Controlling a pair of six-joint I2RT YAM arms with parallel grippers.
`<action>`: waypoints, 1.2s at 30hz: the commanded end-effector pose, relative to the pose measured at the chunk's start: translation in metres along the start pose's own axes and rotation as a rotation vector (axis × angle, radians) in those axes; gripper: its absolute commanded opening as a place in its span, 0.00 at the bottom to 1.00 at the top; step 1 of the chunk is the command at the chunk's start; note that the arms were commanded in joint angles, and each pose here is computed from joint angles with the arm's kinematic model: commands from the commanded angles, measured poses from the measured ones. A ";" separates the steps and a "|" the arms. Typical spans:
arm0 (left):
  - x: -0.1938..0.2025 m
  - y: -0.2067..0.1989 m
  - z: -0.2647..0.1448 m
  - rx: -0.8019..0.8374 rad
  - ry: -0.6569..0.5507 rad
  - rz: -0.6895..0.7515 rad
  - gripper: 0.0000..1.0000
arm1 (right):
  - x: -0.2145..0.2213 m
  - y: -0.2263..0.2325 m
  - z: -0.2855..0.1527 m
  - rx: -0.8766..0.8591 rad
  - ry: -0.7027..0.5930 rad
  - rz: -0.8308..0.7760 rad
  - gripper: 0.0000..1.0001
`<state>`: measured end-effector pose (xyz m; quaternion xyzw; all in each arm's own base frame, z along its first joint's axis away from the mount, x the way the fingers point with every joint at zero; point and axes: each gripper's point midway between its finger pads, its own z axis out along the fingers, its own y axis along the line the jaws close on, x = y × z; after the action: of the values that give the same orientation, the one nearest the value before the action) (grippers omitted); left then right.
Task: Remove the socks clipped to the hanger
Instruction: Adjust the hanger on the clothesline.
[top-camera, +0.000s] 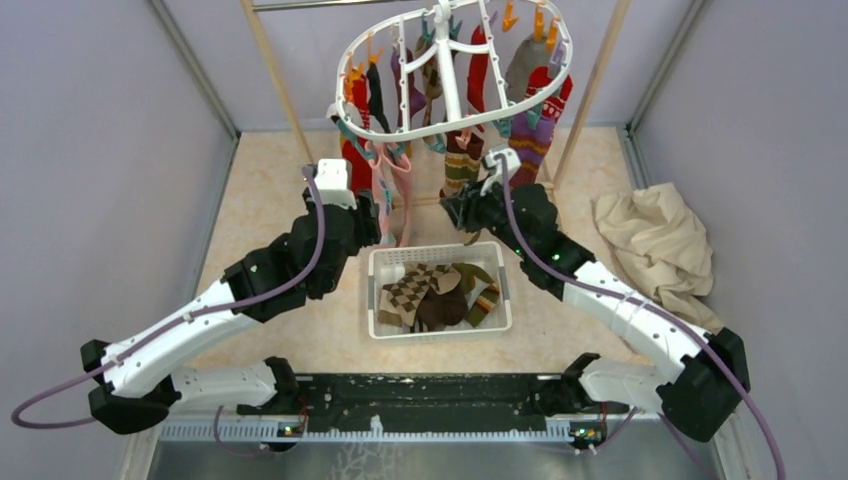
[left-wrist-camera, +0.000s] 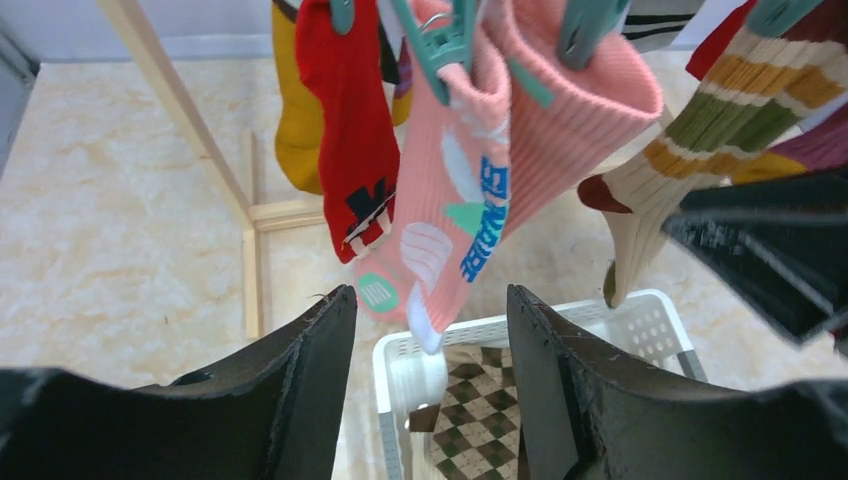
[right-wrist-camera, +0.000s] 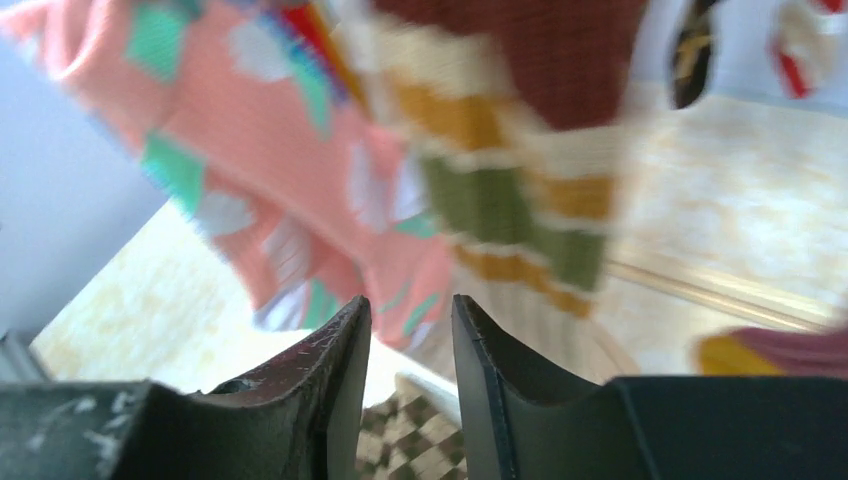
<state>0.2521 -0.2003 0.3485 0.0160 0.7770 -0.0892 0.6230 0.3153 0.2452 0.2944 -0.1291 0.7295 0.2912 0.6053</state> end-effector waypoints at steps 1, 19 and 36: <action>0.016 0.025 0.004 -0.083 0.028 0.014 0.64 | -0.011 0.058 0.003 -0.135 -0.012 -0.070 0.38; 0.064 0.066 0.025 -0.116 0.127 -0.080 0.75 | -0.019 0.105 0.014 -0.078 -0.058 -0.033 0.46; 0.076 0.024 0.011 0.166 0.138 -0.192 0.69 | -0.049 0.111 0.027 -0.036 -0.100 -0.050 0.48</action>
<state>0.2538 -0.1732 0.2587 -0.0028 0.8190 -0.1630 0.5501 0.2870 0.3367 0.3485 -0.1508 0.7049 0.2898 0.6296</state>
